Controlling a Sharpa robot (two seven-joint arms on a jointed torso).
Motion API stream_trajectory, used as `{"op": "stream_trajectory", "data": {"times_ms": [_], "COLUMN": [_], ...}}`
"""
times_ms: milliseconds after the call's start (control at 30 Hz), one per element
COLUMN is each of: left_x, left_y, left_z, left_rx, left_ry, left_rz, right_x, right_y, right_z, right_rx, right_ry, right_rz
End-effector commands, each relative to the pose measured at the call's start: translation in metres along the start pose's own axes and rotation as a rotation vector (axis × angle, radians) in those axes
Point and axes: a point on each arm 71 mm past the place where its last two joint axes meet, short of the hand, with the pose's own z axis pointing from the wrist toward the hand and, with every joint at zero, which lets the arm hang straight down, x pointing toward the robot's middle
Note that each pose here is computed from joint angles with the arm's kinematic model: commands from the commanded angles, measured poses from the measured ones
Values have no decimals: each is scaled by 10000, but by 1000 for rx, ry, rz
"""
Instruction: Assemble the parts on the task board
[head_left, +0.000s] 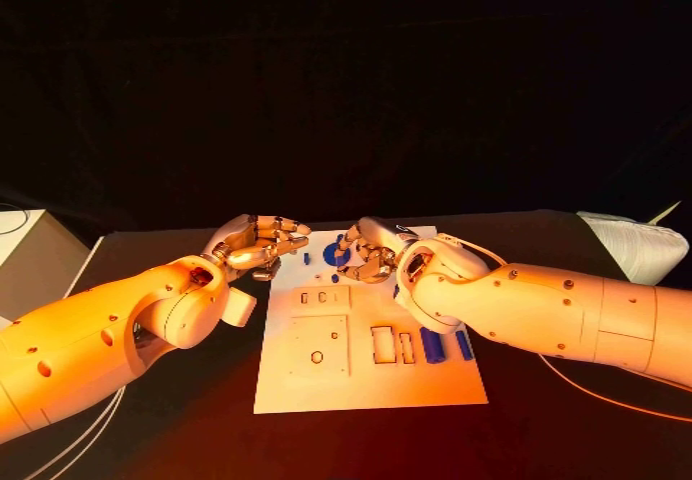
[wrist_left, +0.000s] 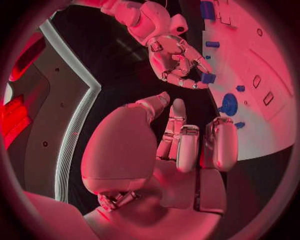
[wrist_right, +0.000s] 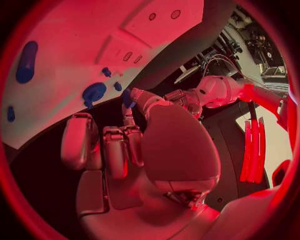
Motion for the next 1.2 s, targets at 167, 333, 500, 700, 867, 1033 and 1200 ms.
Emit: {"op": "stream_trajectory", "data": {"times_ms": [167, 333, 500, 700, 867, 1033, 1200], "left_x": [-4, -8, -12, -24, -25, -25, -23], "left_y": [-3, -7, -11, -16, -21, -24, -21], "left_z": [3, -3, -10, -22, -28, -31, -27], "left_rx": [-4, -4, -4, -4, -3, -3, -2], "left_ry": [-14, -16, -18, -20, -19, -18, -17], "left_rz": [-6, -5, -3, -1, -1, -1, -1], "right_x": [192, 308, 381, 460, 520, 563, 595], "right_y": [45, 81, 97, 112, 112, 104, 110], "right_z": [1, 14, 32, 38, 44, 44, 31], "right_rx": [48, 61, 68, 67, 69, 69, 65], "right_ry": [30, 37, 35, 43, 51, 59, 66], "right_rz": [-67, -87, -103, -113, -123, -131, -131]}}
